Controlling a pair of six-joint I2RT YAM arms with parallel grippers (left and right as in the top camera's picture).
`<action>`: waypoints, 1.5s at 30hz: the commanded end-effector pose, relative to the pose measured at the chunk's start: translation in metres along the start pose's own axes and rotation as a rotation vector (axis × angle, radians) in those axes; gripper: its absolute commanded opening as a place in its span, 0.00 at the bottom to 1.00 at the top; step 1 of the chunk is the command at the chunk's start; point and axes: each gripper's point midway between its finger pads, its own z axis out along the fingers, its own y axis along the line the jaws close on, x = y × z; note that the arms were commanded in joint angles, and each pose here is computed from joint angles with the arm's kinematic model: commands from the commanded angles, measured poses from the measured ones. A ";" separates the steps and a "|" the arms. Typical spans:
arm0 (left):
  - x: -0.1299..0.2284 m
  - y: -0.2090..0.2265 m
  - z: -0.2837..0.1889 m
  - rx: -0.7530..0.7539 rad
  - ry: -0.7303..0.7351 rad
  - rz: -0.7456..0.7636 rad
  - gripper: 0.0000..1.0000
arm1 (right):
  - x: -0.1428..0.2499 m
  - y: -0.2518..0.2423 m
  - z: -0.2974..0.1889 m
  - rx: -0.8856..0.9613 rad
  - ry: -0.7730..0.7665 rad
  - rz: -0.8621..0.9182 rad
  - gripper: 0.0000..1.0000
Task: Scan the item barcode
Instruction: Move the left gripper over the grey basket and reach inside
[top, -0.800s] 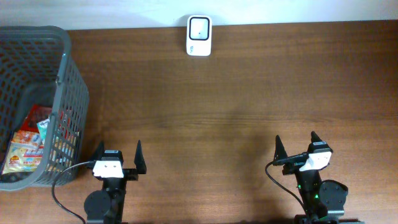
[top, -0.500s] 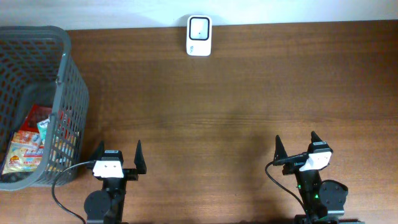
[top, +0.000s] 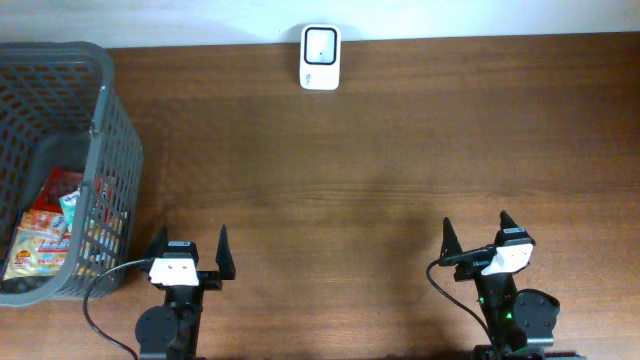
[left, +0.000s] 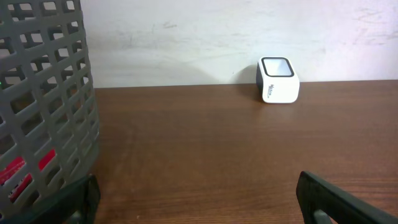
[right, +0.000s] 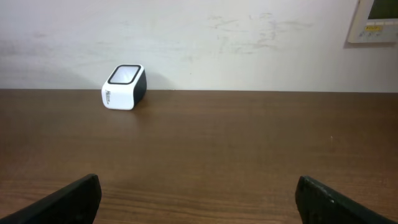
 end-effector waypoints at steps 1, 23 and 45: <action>0.001 0.002 0.000 -0.010 -0.001 -0.007 0.99 | 0.003 0.001 0.000 -0.006 0.003 0.011 0.98; -0.145 -0.047 -0.056 0.273 -0.650 0.078 0.99 | 0.003 0.001 0.000 -0.005 0.003 0.011 0.99; -0.296 -0.036 0.075 0.213 -0.020 0.044 0.99 | 0.003 0.001 0.000 -0.005 0.003 0.011 0.98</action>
